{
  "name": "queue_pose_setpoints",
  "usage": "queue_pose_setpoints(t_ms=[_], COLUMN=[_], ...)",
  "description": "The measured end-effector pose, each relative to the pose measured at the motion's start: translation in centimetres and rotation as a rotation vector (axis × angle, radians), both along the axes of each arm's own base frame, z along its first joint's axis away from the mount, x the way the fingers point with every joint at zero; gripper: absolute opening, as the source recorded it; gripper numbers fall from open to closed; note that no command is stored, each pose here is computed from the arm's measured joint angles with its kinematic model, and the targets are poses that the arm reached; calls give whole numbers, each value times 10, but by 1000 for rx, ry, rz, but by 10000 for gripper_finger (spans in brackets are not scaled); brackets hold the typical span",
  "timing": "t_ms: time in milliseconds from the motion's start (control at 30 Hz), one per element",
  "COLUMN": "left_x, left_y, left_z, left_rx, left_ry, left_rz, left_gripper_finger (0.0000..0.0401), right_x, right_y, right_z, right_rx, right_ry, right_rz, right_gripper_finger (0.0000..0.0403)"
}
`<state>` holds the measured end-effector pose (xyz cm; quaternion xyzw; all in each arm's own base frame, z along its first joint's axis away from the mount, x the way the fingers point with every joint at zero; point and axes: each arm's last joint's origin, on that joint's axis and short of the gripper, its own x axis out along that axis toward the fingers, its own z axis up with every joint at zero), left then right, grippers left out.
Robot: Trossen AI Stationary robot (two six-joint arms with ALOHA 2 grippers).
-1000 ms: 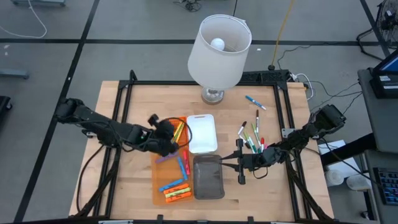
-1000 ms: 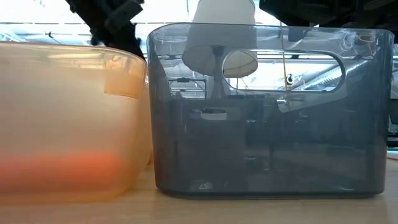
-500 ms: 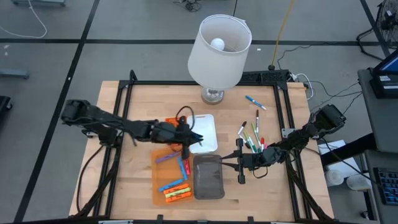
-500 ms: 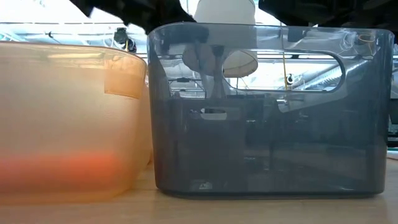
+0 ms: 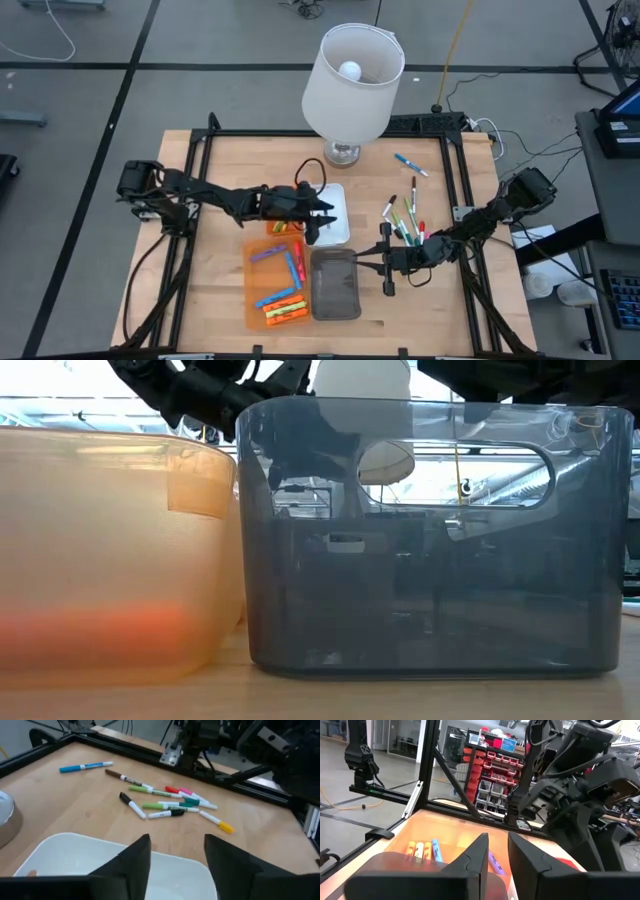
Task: Pick & Place Markers
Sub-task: Put the light blue marker pen into the white bin
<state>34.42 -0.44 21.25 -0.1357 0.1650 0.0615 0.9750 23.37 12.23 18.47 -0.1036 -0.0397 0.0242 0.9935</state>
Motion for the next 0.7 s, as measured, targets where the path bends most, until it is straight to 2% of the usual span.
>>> queue_pose_setpoints(t_ms=[133,300,400,500,700], left_x=[-3,-16,-28,-41,-83], left_y=[0,-3,-13,-28,-47], left_z=[7,31,47,59,43], left_rx=[4,20,87,184,380], left_ry=[-11,-48,-72,-109,-244], left_rz=[-1,-44,-132,-215,-340], left_gripper_finger=[218,234,236,236,236], right_x=[-2,-14,-24,-33,-52], right_y=[2,8,15,19,24], right_z=[2,14,20,27,39], right_rx=[6,62,103,84,64], right_ry=[-7,-33,-33,-25,-12], right_rz=[-4,-120,-134,-142,-160], right_gripper_finger=[59,59,59,59,59])
